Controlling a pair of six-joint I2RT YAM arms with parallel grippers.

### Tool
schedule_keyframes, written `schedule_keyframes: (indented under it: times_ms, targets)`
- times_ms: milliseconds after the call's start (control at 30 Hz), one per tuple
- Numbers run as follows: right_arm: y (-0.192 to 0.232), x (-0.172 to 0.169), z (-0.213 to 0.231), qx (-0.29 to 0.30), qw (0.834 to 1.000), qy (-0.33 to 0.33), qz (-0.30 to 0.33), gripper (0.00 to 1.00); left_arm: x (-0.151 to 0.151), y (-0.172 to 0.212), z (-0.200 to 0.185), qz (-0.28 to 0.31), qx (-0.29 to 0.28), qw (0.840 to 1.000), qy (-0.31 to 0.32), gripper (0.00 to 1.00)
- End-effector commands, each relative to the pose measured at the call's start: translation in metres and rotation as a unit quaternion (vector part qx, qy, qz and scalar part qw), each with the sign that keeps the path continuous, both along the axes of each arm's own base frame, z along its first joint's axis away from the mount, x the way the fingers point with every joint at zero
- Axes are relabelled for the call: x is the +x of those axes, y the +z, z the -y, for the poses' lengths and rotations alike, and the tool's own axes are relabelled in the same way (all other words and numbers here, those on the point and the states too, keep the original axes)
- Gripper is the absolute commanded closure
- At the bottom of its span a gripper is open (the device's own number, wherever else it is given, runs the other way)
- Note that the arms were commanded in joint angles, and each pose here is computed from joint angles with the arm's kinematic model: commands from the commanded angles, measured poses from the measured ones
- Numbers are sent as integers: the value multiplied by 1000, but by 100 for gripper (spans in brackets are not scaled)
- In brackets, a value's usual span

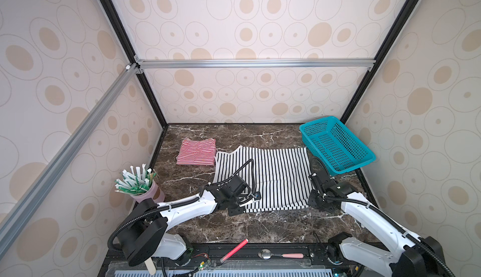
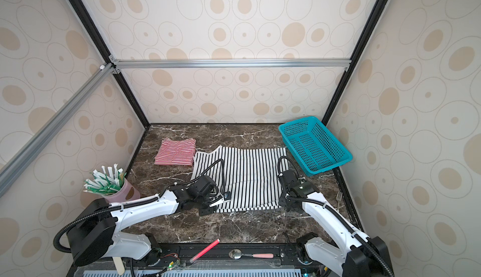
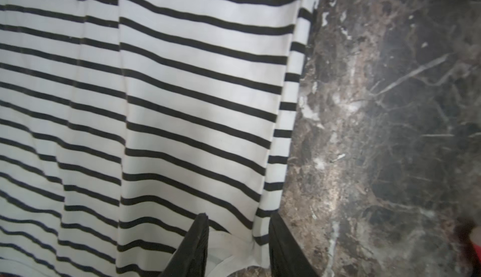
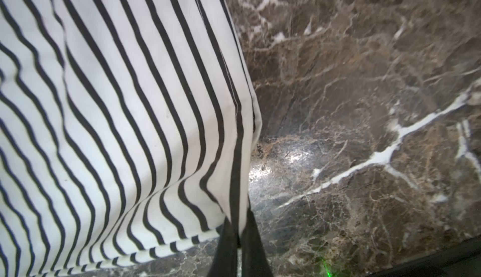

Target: Fold and stack the tank tops

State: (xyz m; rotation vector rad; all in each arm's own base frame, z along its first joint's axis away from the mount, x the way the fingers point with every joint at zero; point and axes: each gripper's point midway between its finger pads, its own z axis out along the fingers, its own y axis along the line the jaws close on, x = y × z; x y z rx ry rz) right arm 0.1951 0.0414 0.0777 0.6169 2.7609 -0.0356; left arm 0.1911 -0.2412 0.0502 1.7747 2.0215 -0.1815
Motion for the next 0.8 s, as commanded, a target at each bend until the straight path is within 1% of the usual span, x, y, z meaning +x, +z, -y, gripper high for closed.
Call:
schedule_keyframes:
  times_ms: [0,67,167,333,500,633,767]
  targets:
    - [7,-6,10,-32,999,13,-12,100,-15,-5,-3,-17,12,999,-30,61]
    - [10,-4,11,-36,999,14,-9,100,-12,-10,-7,-9,26,999,-24,61]
    - [13,0,10,-36,999,17,-1,100,-8,-14,-12,9,34,999,-23,60]
    - [13,4,9,-36,999,18,6,100,-10,-22,-15,6,44,999,-28,59]
    - [12,4,7,-30,999,22,5,100,-1,-20,-9,24,30,999,-15,60]
    - [11,2,9,-33,999,23,6,100,-3,-17,-3,16,13,1000,-19,61]
    - [13,1,9,-32,999,22,8,100,-10,-30,-9,-5,35,999,-27,64]
